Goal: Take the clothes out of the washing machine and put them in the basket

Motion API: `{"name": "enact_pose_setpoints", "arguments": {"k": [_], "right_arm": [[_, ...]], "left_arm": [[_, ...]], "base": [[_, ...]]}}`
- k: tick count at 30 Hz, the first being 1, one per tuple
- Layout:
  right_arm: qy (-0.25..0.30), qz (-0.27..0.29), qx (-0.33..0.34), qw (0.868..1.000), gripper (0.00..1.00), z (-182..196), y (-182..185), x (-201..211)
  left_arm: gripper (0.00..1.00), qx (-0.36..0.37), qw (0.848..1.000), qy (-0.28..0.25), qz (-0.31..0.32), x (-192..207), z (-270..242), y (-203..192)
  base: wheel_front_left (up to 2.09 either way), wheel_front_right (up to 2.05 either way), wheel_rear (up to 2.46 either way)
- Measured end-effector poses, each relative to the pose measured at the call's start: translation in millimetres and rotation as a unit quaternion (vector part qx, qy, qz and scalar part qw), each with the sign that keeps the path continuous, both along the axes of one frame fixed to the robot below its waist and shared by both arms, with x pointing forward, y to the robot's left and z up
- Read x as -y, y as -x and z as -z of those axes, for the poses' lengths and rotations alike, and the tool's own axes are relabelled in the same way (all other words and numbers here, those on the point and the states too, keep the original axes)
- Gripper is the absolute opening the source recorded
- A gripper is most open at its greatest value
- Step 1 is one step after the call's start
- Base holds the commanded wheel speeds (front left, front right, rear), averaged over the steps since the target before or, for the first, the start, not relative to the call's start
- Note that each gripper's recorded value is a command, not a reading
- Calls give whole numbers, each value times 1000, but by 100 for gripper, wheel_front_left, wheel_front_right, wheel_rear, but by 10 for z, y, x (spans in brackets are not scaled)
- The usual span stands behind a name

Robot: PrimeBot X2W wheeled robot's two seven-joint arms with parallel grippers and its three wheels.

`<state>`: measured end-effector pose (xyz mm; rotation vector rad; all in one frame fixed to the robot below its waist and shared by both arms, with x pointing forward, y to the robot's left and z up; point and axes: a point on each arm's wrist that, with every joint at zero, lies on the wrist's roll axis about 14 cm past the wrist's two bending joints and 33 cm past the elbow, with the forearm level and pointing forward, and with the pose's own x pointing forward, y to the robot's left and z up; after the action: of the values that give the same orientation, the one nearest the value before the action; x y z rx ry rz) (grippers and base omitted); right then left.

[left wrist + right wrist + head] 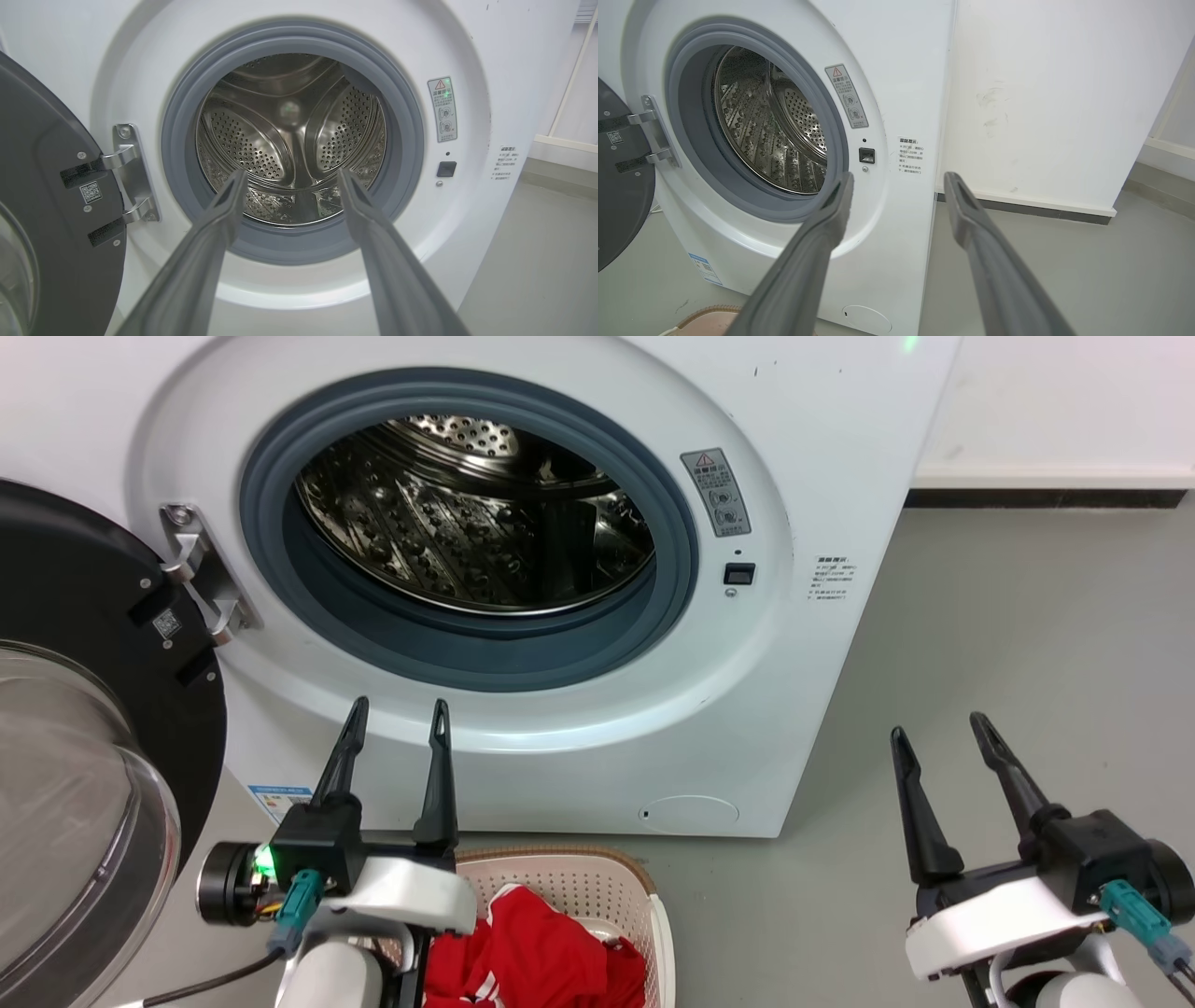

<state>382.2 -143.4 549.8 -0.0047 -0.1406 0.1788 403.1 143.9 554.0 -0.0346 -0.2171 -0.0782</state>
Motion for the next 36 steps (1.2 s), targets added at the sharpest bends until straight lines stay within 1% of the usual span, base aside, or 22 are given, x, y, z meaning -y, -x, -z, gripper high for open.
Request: {"name": "enact_pose_setpoints", "arguments": {"k": [9,16,36], "right_arm": [[-1,-6,-9,1000,100,32,138,-39],[-4,-5,-16,1000,100,77,129,-29],[-14,0,-16,1000,100,88,144,4]], "left_arm": [[100,-14,1000,-2,-8,-77,100,190],[100,-27,1000,-2,-7,-86,192,171],[100,-28,1000,-6,-5,-97,197,156]], "base": [[0,0,0],[0,0,0],[0,0,0]]}}
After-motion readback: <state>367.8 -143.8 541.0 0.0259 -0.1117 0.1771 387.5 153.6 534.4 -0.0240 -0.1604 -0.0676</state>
